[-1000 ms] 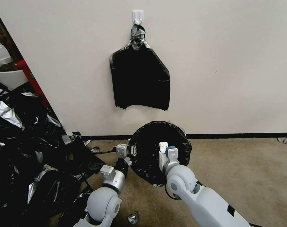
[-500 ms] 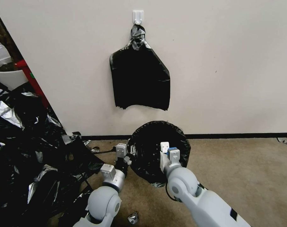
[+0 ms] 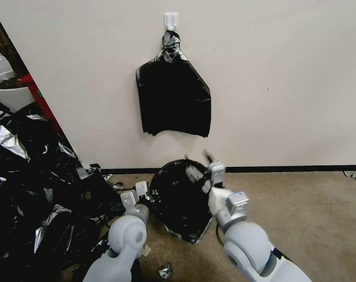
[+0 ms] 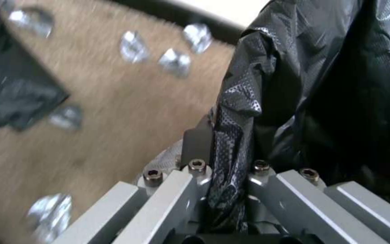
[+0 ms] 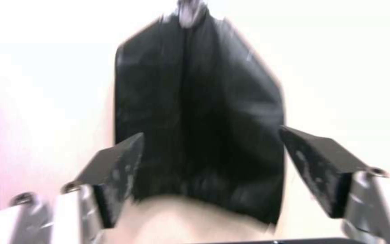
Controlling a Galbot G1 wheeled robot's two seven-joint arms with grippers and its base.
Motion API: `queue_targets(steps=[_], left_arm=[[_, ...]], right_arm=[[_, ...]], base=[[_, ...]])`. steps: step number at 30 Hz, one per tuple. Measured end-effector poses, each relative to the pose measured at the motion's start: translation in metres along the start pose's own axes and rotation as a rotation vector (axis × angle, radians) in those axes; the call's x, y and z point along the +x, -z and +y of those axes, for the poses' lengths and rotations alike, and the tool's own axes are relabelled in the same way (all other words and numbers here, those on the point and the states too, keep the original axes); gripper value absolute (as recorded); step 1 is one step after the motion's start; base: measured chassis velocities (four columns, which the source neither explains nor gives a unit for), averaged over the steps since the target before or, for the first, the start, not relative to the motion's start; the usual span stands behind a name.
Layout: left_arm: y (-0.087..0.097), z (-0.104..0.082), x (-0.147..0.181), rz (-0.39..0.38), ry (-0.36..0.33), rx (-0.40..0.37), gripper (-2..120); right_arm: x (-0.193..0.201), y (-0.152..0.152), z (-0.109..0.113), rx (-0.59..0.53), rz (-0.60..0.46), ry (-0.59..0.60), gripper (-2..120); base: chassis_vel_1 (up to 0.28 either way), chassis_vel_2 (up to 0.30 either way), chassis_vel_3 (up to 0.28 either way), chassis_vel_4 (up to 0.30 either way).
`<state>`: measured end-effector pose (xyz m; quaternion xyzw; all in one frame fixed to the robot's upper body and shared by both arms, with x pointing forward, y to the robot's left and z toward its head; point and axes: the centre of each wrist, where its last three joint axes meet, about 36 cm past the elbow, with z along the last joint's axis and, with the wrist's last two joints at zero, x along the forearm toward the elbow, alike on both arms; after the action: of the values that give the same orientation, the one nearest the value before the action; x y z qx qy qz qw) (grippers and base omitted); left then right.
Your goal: Place a trash bag onto the trash bin.
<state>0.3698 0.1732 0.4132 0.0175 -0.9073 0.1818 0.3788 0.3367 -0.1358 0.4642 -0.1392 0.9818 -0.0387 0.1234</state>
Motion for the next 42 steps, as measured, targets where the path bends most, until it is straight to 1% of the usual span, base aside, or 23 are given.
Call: queue_targets(steps=[1, 5, 8, 13, 15, 16, 17, 18, 19, 20, 21, 23, 25, 27, 28, 29, 30, 31, 32, 33, 35, 39, 42], left_arm=[[0.002, 0.003, 0.0, 0.025, -0.003, 0.016, 3], [0.002, 0.007, 0.0, 0.052, -0.015, 0.037, 5], [-0.002, 0.011, 0.006, 0.039, -0.004, 0.037, 21], [-0.007, 0.015, 0.019, -0.006, 0.004, 0.006, 34], [-0.012, 0.017, 0.037, -0.076, 0.01, -0.016, 46], [-0.012, 0.017, 0.037, -0.076, 0.01, -0.016, 46], [-0.016, 0.018, 0.045, -0.148, -0.001, -0.013, 53], [-0.018, 0.018, 0.048, -0.185, -0.01, -0.01, 56], [-0.018, 0.018, 0.048, -0.185, -0.01, -0.01, 56], [-0.02, 0.02, 0.053, -0.289, -0.045, -0.017, 63], [-0.021, 0.021, 0.054, -0.351, -0.066, -0.034, 68], [-0.02, 0.025, 0.052, -0.429, -0.097, -0.065, 76], [-0.02, 0.027, 0.05, -0.452, -0.11, -0.073, 79], [-0.02, 0.032, 0.047, -0.524, -0.167, -0.113, 88], [-0.017, 0.036, 0.044, -0.609, -0.208, -0.146, 95], [-0.017, 0.036, 0.044, -0.609, -0.208, -0.146, 95], [-0.014, 0.039, 0.042, -0.677, -0.228, -0.173, 97], [-0.004, 0.048, 0.034, -0.8, -0.26, -0.248, 99], [0.005, 0.054, 0.03, -0.869, -0.275, -0.296, 100], [0.005, 0.054, 0.03, -0.869, -0.275, -0.296, 100], [0.032, 0.07, 0.025, -0.987, -0.284, -0.392, 100], [0.053, 0.086, 0.025, -0.986, -0.272, -0.401, 100], [0.055, 0.088, 0.025, -0.976, -0.268, -0.4, 100]], right_arm=[[0.0, -0.001, 0.0, -0.004, 0.001, -0.005, 91], [0.002, -0.006, 0.002, -0.014, 0.018, -0.009, 96], [0.005, -0.012, 0.004, -0.047, 0.048, -0.034, 100], [0.003, -0.014, 0.004, -0.09, 0.078, -0.129, 100], [0.0, -0.018, -0.004, -0.135, 0.097, -0.198, 100], [0.0, -0.018, -0.004, -0.135, 0.097, -0.198, 100], [-0.001, -0.022, -0.012, -0.137, 0.091, -0.228, 100], [-0.001, -0.023, -0.015, -0.137, 0.085, -0.236, 100], [-0.001, -0.023, -0.015, -0.137, 0.085, -0.236, 100], [0.001, -0.024, -0.022, -0.134, 0.071, -0.255, 100], [0.004, -0.024, -0.026, -0.137, 0.062, -0.272, 100], [0.007, -0.021, -0.03, -0.144, 0.052, -0.296, 100], [0.009, -0.02, -0.031, -0.145, 0.05, -0.303, 100], [0.014, -0.018, -0.039, -0.131, 0.034, -0.342, 100], [0.016, -0.016, -0.046, -0.108, 0.021, -0.366, 100], [0.016, -0.016, -0.046, -0.108, 0.021, -0.366, 100], [0.018, -0.015, -0.051, -0.091, 0.011, -0.377, 100], [0.022, -0.013, -0.059, -0.063, -0.006, -0.393, 100], [0.024, -0.012, -0.063, -0.05, -0.013, -0.398, 100], [0.024, -0.012, -0.063, -0.05, -0.013, -0.398, 100], [0.03, -0.015, -0.071, -0.026, -0.012, -0.407, 100], [0.032, -0.026, -0.08, -0.014, 0.001, -0.422, 100], [0.032, -0.027, -0.081, -0.013, 0.003, -0.421, 100]], base=[[0.0, 0.0, 0.0, 0.0], [0.0, 0.0, 0.0, 0.0], [0.0, 0.0, 0.0, 0.0], [0.0, 0.0, 0.0, 0.0], [0.0, 0.0, 0.0, 0.0], [0.0, 0.0, 0.0, 0.0], [0.0, 0.0, 0.0, 0.0], [0.0, 0.0, 0.0, 0.0], [0.0, 0.0, 0.0, 0.0], [0.0, 0.0, 0.0, 0.0], [0.0, 0.0, 0.0, 0.0], [0.0, 0.0, 0.0, 0.0], [0.0, 0.0, 0.0, 0.0], [0.0, 0.0, 0.0, 0.0], [0.0, 0.0, 0.0, 0.0], [0.0, 0.0, 0.0, 0.0], [0.0, 0.0, 0.0, 0.0], [0.0, 0.0, 0.0, 0.0], [0.0, 0.0, 0.0, 0.0], [0.0, 0.0, 0.0, 0.0], [0.0, 0.0, 0.0, 0.0], [0.0, 0.0, 0.0, 0.0], [0.0, 0.0, 0.0, 0.0]])
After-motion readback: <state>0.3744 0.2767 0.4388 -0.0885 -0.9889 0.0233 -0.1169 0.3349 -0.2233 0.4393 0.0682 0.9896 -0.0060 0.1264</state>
